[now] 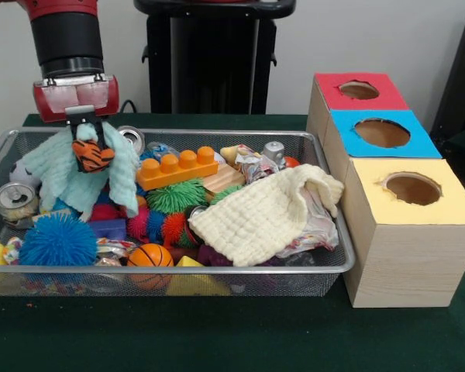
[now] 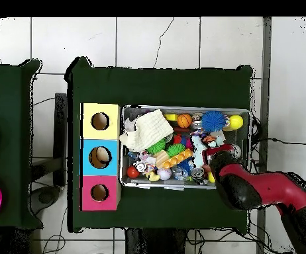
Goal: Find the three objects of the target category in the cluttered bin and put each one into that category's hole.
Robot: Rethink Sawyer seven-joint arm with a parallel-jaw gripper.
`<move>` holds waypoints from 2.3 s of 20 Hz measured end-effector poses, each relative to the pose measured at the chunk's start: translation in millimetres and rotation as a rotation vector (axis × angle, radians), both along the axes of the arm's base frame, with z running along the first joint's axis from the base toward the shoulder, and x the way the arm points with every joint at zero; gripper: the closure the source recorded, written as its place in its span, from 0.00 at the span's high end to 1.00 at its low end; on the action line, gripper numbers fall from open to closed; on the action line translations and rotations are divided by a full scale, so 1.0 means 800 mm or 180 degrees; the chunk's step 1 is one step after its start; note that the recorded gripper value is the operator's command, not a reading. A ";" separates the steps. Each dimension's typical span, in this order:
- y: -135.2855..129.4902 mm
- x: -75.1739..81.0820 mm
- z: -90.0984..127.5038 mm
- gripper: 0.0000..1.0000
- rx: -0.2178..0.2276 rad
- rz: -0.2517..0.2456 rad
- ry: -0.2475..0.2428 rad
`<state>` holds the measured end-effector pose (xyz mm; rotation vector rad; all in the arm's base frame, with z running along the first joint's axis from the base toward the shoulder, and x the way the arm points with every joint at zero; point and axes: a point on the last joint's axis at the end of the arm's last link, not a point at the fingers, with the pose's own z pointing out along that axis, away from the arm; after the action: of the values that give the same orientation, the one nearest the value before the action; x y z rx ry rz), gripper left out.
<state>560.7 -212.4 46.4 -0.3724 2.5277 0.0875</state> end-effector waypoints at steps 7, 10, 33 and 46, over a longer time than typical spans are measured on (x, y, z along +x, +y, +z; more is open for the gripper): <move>-0.009 -0.007 0.001 0.00 -0.0044 -0.0068 0.0068; -0.011 -0.008 0.002 0.00 -0.0037 -0.0088 0.0077; -0.016 -0.008 0.003 0.00 -0.0021 -0.0129 0.0043; -0.015 -0.004 0.006 1.00 -0.0012 -0.0135 -0.0037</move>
<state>557.5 -224.8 50.8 -0.3196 2.5233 0.0640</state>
